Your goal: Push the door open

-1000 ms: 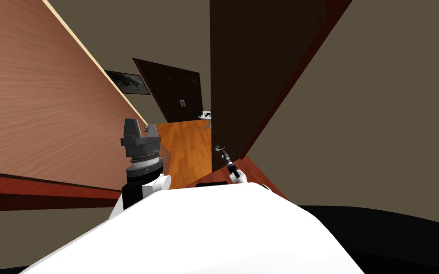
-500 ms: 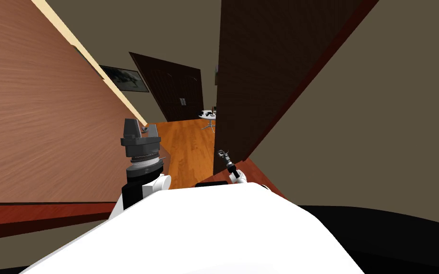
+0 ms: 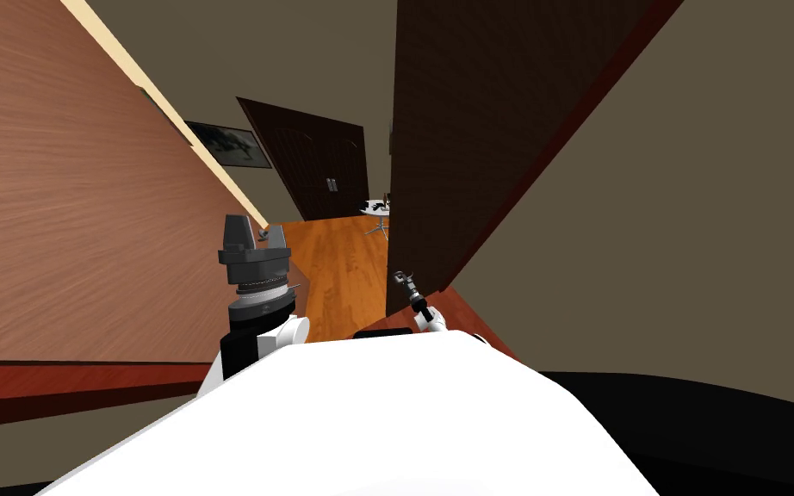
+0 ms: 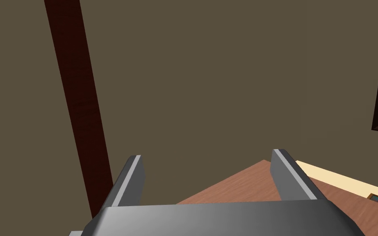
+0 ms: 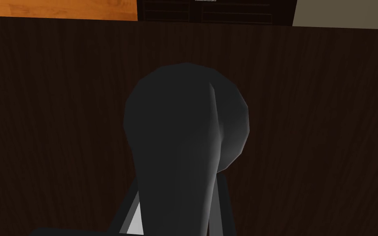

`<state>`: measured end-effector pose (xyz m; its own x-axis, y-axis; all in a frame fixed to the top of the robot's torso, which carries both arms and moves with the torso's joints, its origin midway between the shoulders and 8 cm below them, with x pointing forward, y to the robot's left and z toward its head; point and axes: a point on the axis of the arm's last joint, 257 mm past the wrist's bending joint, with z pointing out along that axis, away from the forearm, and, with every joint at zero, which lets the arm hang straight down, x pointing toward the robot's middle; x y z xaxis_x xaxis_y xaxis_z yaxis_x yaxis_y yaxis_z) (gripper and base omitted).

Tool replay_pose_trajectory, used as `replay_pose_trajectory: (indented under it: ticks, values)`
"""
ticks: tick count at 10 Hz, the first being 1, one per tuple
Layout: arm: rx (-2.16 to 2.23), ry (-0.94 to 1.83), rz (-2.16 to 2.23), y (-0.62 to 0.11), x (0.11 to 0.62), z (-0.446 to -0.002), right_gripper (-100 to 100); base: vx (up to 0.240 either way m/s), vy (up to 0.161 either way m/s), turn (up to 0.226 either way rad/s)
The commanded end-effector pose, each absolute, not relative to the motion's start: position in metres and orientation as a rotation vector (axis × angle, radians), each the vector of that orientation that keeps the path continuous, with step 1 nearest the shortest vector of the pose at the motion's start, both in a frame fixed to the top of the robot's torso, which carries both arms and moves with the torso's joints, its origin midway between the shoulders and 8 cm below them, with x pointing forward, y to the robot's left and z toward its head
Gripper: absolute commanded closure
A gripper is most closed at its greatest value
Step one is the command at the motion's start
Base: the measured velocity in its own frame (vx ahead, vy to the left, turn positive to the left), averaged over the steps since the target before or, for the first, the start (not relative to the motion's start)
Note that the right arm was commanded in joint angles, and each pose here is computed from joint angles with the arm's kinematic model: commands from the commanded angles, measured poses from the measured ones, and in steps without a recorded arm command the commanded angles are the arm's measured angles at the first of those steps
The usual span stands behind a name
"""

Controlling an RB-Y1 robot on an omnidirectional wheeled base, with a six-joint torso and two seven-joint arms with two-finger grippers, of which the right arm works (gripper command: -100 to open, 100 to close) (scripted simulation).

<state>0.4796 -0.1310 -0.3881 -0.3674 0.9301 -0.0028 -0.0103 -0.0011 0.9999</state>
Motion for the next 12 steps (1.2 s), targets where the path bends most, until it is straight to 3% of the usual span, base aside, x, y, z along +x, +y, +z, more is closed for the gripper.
replay_pose_trajectory:
  ticks: [1,12]
  values:
    - [1.007,1.462,1.468,-0.140,0.481,-0.388,100,0.100,0.059,-0.029]
    - [1.092,1.349,1.336,-0.207,0.492,-0.388,100,0.177,0.115,-0.047]
